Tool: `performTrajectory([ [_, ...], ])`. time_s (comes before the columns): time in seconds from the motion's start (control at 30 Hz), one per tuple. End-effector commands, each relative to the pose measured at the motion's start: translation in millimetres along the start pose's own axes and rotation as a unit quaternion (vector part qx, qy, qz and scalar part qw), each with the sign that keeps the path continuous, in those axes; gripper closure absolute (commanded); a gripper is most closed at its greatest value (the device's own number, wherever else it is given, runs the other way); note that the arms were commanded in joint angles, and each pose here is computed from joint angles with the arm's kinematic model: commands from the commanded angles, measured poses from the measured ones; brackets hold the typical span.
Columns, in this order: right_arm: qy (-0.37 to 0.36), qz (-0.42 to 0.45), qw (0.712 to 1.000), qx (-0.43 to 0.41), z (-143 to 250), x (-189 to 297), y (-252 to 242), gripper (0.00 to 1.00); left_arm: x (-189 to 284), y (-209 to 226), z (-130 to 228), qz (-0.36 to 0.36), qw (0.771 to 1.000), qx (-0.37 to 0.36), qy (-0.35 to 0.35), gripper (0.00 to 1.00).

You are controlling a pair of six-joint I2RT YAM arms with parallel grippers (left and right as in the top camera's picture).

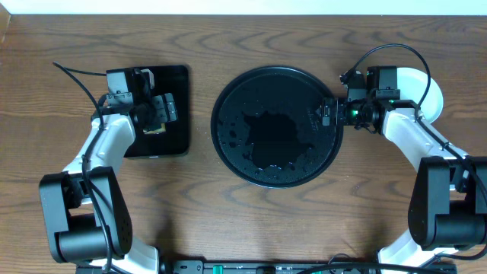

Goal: Clean dirty plates on tray and stack at the side
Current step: 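Release the plate and move the right gripper back over the round tray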

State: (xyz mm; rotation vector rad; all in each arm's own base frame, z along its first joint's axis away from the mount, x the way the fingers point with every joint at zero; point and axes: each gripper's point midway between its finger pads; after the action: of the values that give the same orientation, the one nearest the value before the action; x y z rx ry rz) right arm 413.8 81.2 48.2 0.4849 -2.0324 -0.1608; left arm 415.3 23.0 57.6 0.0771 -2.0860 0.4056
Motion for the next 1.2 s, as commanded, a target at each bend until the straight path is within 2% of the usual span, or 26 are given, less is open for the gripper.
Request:
performTrajectory([
  [0.0, -0.006, 0.0, 1.0, 0.012, -5, 3, 3, 0.01, 0, 3, 2, -0.004, 1.0, -0.001, 0.001, 0.1],
  [0.9, -0.005, 0.002, 1.0, 0.011, -4, 4, 3, 0.01, 0, 3, 2, -0.004, 1.0, -0.001, 0.001, 0.1],
  [1.07, -0.032, 0.003, 0.999, 0.024, -18, 35, 17, 0.01, 0, 3, 2, -0.004, 1.0, -0.001, 0.001, 0.1],
  [1.17, -0.073, 0.005, 0.996, 0.042, -35, 68, 31, 0.01, 0, 3, 2, -0.004, 1.0, -0.001, 0.001, 0.09],
])
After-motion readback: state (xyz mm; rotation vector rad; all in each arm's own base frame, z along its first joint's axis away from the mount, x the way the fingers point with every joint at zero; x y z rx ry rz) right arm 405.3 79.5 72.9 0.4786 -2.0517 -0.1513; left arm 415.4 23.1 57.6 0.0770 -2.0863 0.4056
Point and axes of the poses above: each gripper's point midway between its finger pads, its own x axis back along the fingers, its own y axis along the line the jaws close on, z = x × y, and after that the axes turned 7 degrees about x, right-handed
